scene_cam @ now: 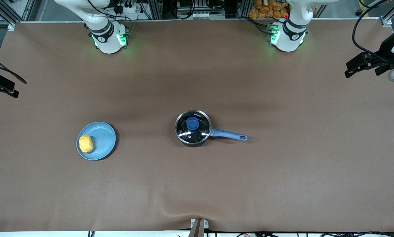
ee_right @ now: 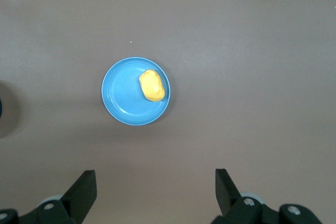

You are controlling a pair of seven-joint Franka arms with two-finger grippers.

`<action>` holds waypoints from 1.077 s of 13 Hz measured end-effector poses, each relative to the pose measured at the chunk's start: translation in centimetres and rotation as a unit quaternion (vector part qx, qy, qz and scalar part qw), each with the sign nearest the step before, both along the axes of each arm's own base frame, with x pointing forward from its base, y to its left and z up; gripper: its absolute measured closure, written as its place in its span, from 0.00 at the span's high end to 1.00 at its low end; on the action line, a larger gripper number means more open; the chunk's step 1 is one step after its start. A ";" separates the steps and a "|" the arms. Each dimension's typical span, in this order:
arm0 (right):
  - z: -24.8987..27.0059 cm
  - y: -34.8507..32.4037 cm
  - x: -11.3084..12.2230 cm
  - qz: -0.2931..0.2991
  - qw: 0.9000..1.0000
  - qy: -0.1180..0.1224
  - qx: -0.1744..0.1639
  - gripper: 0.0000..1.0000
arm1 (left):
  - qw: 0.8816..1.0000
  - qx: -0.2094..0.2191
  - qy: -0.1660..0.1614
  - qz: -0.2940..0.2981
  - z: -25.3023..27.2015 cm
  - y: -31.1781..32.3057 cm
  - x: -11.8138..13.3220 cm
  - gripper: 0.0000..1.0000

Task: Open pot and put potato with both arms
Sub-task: 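Reach the left gripper to the lid knob while the right gripper reaches the potato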

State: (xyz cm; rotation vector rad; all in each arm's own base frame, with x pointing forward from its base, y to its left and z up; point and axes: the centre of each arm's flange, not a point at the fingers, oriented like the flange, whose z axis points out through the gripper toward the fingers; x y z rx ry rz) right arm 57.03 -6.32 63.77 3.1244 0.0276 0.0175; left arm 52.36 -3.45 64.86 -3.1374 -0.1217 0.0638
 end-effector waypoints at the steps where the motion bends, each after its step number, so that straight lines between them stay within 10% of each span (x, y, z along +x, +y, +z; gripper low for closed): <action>1: 0.0 0.0 0.0 0.000 1.000 0.000 0.000 1.00 | 1.000 0.000 0.000 0.000 0.0 0.0 0.0 1.00; 8: -3.4 0.5 2.2 0.039 0.999 -0.002 -0.001 1.00 | 0.998 0.000 0.038 -0.052 -5.5 -5.9 3.5 1.00; 14: -19.4 1.7 8.5 0.104 0.992 0.065 0.030 1.00 | 0.999 0.003 0.033 -0.005 -16.6 -26.5 4.6 1.00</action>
